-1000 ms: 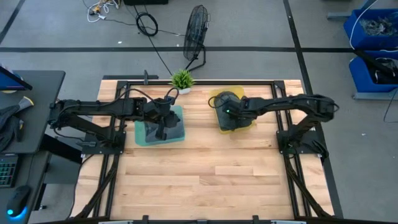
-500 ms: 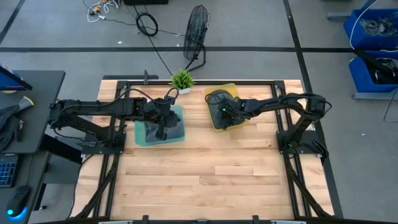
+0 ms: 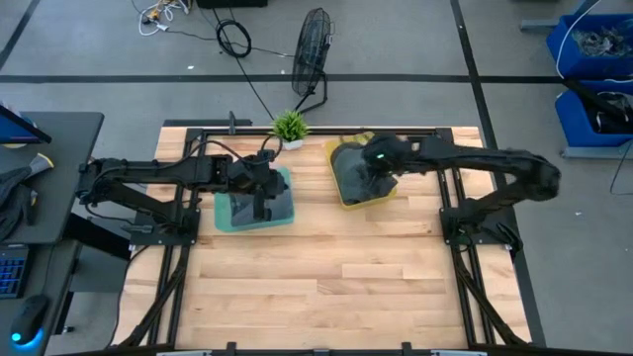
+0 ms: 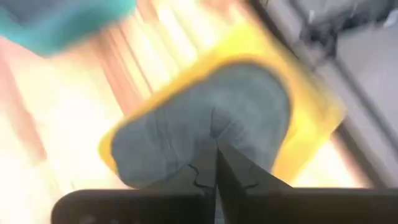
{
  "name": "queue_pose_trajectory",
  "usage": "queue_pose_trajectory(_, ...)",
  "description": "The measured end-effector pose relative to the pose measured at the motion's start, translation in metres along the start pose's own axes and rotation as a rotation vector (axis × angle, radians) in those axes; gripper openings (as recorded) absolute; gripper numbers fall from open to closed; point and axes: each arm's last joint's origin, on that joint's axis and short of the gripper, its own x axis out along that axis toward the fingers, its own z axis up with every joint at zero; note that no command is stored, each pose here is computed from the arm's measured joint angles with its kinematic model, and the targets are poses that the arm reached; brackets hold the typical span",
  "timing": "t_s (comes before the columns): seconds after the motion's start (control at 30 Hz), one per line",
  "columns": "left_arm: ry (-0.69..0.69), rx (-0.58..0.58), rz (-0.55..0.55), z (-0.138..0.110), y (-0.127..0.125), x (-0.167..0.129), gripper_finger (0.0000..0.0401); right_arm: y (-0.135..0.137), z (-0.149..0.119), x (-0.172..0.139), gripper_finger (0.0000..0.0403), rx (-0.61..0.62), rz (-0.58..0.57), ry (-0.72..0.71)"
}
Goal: Pick & Place hat
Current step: Return to Home Position
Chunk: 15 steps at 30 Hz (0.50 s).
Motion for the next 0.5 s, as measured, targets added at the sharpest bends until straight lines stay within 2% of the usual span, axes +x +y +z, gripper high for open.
queue_pose_trajectory(0.1, 0.015, -0.067, 0.088, -0.004, 0.005, -0.014, 0.0007, -0.007, 0.004, -0.045, 0.0009, -0.049, -0.001, -0.137)
queue_pose_trajectory(0.27, -0.052, -0.214, 0.116, -0.016, 0.013, -0.064, 0.0007, -0.022, -0.014, -0.106, 0.0002, -0.084, 0.092, -0.371)
queue_pose_trajectory(0.4, -0.13, -0.299, 0.161, -0.039, 0.014, -0.116, 0.0007, -0.029, -0.042, -0.124, 0.0002, -0.084, 0.163, -0.585)
queue_pose_trajectory(0.5, -0.222, -0.318, 0.238, -0.067, 0.008, -0.133, 0.0007, -0.03, -0.066, -0.115, 0.0002, -0.072, 0.189, -0.707)
